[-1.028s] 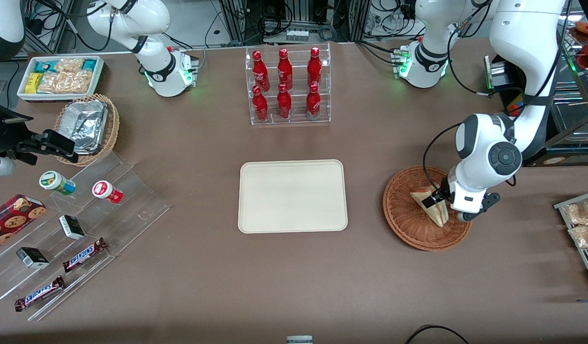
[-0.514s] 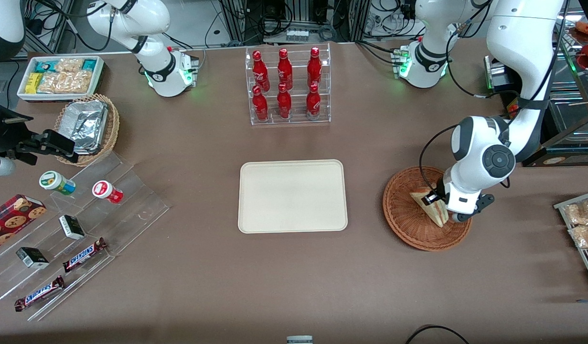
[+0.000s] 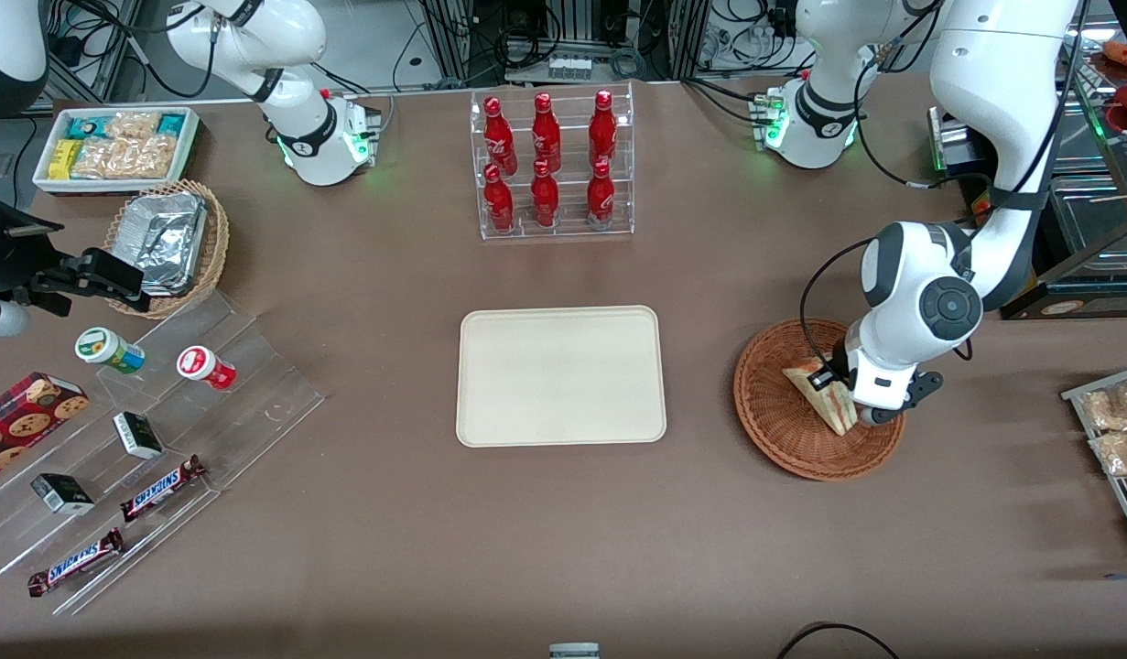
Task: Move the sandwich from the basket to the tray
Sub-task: 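Close the left gripper on the sandwich and lift it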
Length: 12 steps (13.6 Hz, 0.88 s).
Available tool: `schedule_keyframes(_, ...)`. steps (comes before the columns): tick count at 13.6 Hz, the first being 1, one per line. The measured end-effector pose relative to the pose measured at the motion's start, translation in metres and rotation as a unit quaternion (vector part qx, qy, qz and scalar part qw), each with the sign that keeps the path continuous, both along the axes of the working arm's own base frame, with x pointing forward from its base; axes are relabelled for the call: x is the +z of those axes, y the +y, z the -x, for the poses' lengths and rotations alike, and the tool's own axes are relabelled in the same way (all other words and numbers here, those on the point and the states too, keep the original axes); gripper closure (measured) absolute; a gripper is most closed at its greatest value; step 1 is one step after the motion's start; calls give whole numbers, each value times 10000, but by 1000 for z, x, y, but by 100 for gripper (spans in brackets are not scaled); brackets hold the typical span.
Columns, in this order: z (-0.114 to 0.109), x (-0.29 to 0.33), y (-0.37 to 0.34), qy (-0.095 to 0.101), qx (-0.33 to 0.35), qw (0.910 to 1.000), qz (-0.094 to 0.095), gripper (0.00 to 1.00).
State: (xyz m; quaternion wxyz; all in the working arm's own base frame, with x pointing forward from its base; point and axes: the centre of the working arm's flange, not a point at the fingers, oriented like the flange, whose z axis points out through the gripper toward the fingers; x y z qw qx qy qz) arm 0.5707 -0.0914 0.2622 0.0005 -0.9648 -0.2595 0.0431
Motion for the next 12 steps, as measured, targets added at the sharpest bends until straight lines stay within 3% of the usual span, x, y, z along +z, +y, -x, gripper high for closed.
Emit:
schedule_keyframes(7,-23,46,-4,255,-117,9995,-115,87)
schedule_keyframes(9,-28,64,-7,374,-368,9983,-259,87)
schedule_keyframes(12,-33,91,-23,476,-829,9951,-253,87)
